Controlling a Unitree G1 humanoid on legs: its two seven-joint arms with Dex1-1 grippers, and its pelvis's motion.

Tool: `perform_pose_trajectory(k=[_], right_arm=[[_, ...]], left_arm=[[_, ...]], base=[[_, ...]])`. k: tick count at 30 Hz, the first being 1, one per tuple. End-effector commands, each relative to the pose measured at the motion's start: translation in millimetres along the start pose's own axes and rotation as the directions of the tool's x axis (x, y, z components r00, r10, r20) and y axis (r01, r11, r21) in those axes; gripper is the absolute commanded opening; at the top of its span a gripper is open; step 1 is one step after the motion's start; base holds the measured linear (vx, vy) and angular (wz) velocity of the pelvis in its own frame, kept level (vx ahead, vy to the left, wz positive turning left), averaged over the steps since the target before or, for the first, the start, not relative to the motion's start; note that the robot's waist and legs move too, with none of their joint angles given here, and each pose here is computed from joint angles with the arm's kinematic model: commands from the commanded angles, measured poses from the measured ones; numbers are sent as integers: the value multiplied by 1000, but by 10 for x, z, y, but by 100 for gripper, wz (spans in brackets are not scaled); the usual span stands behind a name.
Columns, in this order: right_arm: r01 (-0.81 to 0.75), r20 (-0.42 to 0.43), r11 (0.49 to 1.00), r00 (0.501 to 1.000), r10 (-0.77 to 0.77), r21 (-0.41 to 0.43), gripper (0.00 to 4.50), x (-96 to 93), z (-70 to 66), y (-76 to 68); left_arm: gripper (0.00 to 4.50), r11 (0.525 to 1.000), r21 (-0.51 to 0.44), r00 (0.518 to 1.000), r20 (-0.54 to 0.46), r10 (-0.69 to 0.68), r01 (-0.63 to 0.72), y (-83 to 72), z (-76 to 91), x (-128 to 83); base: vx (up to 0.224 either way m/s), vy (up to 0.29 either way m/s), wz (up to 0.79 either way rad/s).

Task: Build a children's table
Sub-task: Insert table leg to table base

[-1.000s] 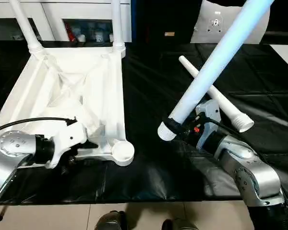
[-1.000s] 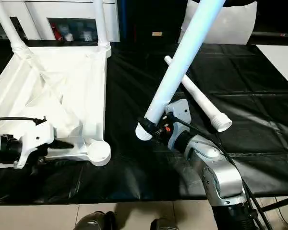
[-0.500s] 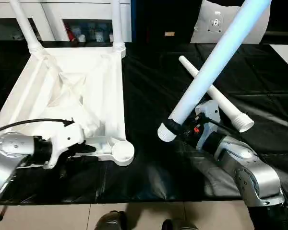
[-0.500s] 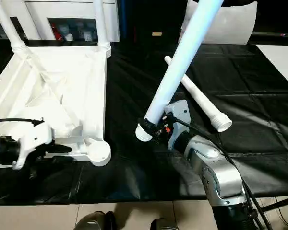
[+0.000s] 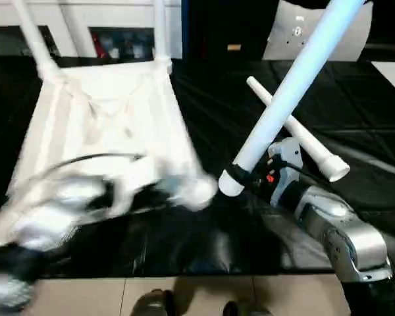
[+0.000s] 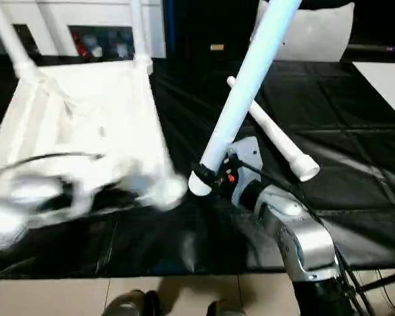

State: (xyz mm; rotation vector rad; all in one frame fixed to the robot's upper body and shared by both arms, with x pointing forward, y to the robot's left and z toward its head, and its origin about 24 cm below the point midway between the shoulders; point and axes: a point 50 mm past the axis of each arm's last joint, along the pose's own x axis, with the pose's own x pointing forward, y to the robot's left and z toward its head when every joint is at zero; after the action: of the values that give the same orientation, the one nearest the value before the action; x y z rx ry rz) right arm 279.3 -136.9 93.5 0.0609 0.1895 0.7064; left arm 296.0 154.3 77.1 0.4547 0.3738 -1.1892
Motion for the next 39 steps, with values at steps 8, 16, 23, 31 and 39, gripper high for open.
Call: perform_pose_trajectory(k=[8,16,23,31,39], right_arm=[[31,87,999,996,-28,-32,191,-11,179,-16],[20,102,999,995,-17,-33,191,0,217,-15],[-23,100,999,995,28,-47,191,61,248,16],[-64,74,996,995,69,-63,191,107,259,36],[-128,9,987,992,129,-93,191,199,282,90]], left_arm=[[0,996,85,999,-33,-20,23,-17,48,100],[83,999,0,997,-62,38,-38,-53,-90,-75],[89,995,-29,994,-64,89,-91,-41,-166,-128],[22,996,-25,993,-91,78,-81,-48,-224,-145],[0,997,21,990,-121,70,-68,-26,-222,-163]], base=[[0,0,0],[0,0,0],[0,0,0],[0,0,0],[0,0,0]])
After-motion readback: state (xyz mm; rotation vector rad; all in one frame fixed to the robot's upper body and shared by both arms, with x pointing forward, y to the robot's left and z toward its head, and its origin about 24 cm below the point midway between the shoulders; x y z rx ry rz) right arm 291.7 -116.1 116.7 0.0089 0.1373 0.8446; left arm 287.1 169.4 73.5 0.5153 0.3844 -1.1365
